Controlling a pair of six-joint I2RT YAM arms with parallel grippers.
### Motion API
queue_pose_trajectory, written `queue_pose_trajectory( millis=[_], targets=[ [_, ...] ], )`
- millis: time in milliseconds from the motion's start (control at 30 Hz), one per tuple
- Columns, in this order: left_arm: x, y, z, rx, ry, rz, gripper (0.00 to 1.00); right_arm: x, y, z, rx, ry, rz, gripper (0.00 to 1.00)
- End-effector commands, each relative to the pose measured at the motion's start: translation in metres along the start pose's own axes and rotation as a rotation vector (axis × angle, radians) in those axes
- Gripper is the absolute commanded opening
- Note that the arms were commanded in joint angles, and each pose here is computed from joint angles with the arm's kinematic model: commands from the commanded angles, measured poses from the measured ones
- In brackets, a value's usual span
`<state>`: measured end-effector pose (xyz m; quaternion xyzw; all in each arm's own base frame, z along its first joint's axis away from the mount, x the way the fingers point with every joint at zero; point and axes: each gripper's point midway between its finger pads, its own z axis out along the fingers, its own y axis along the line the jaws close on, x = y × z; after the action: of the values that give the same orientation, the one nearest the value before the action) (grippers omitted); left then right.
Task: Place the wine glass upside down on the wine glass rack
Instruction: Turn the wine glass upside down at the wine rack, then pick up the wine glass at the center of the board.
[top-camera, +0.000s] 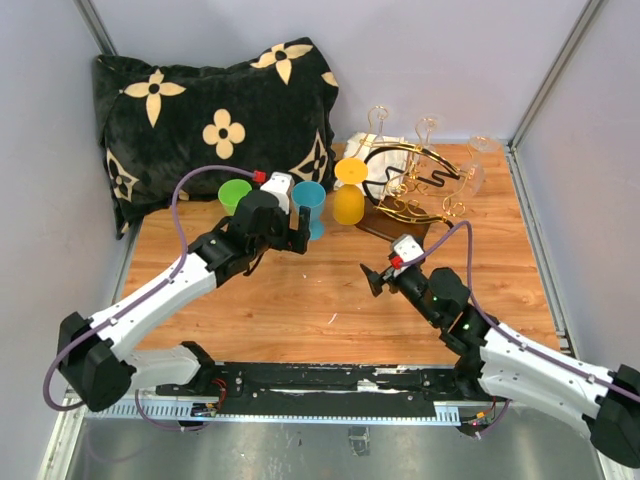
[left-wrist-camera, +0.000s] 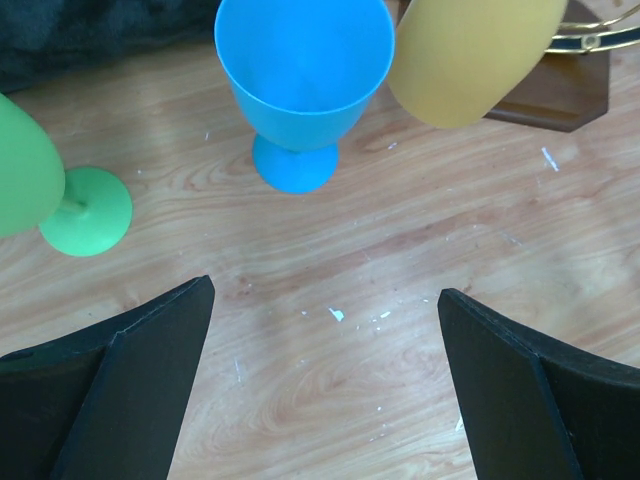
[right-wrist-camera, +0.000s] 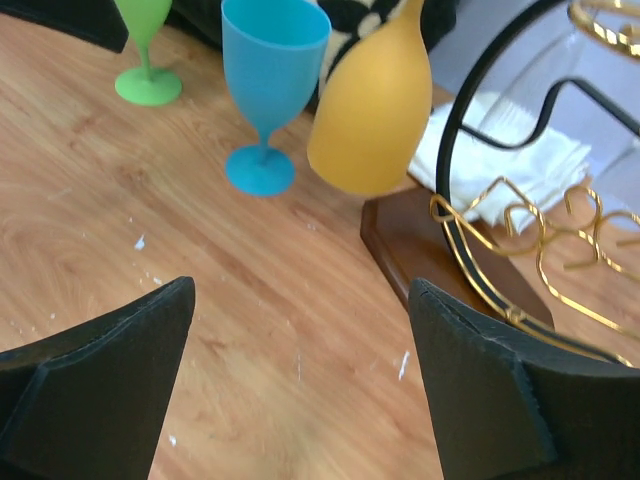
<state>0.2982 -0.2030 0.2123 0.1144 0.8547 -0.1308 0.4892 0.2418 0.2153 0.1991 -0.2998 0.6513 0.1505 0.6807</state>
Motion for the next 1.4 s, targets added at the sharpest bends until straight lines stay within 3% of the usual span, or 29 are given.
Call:
queue_pose_trajectory(
  millis=[0,367,800,1367],
  targets=[
    [-0.009,-0.002,0.015,0.025,0.031,-0.004,1.0,0.034,-0.001,-0.027,0.032,0.158,0.077,0.88],
    [0.005,0.0,0.08,-0.026,0.122,0.052,1.0,0.024,-0.006,-0.046,0.041,0.159,0.136,1.0],
    [0.0,0.013,0.13,-0.084,0.148,0.086,1.0,0.02,-0.005,-0.046,0.038,0.152,0.167,0.98],
    [-0.024,0.021,0.159,-0.141,0.149,0.126,1.0,0.027,-0.003,-0.05,0.032,0.171,0.181,0.99]
  ],
)
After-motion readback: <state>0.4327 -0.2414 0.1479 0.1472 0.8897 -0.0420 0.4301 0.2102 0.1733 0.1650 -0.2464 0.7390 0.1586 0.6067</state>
